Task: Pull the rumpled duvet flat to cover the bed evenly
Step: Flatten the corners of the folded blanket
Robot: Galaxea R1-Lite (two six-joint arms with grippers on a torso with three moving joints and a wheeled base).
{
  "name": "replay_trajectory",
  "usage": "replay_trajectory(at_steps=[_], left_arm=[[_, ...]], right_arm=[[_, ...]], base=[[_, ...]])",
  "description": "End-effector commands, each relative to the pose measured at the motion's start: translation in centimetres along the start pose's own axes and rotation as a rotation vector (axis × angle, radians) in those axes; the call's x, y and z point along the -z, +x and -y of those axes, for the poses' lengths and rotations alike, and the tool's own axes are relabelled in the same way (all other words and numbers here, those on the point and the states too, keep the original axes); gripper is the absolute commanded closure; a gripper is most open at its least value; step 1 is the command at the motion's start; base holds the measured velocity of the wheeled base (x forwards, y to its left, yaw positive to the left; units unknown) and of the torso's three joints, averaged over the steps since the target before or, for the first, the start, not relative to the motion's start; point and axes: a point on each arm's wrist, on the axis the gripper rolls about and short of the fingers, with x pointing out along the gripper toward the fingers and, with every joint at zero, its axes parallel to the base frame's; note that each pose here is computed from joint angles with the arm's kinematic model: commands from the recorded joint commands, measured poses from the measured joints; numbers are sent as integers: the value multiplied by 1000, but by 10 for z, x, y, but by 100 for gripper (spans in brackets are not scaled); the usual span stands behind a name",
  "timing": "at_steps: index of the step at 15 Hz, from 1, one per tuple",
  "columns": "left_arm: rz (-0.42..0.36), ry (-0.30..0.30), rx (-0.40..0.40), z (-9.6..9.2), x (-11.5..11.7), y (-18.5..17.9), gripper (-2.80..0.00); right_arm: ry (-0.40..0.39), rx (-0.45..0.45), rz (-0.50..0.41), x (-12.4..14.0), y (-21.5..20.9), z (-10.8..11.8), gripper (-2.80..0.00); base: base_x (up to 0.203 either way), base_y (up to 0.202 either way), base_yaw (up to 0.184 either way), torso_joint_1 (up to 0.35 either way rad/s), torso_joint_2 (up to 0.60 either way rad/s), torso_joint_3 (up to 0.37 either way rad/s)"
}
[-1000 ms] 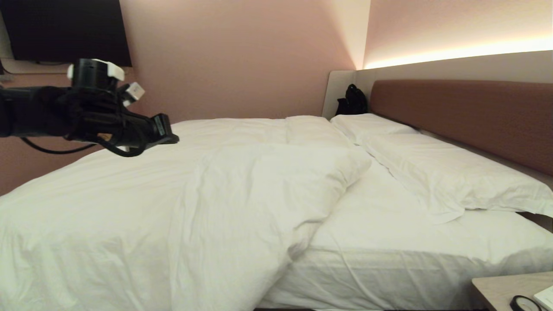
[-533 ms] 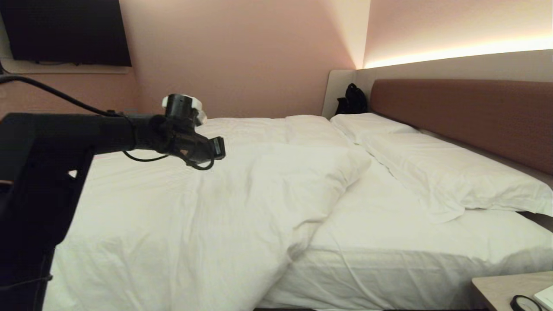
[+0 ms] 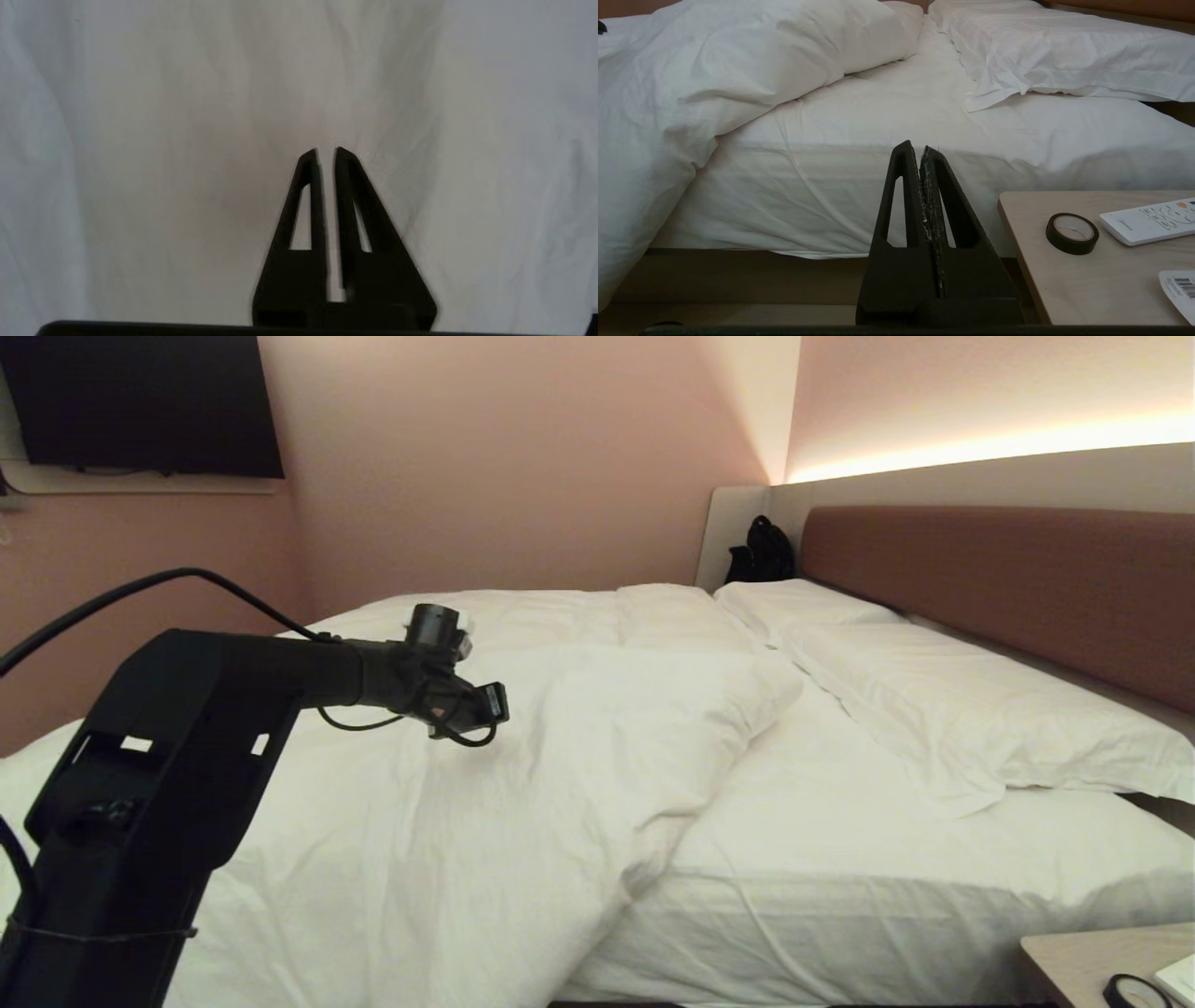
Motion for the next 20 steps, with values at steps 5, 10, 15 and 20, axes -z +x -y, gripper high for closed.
replay_trajectory(at_steps=[5, 10, 15, 20], left_arm=[[23, -53, -49, -5, 0, 4, -280], [49, -69, -203, -12, 19, 34, -280], [98, -73, -308, -14, 18, 33, -280], [152, -122, -456, -44, 19, 46, -280]], right_arm=[[0, -1, -1, 0, 0, 0, 0], [0, -1, -2, 0, 0, 0, 0], [0, -1, -2, 0, 0, 0, 0], [0, -1, -2, 0, 0, 0, 0]], base=[[0, 0, 0, 0, 0, 0], [0, 0, 0, 0, 0, 0], [0, 0, 0, 0, 0, 0], [0, 0, 0, 0, 0, 0]])
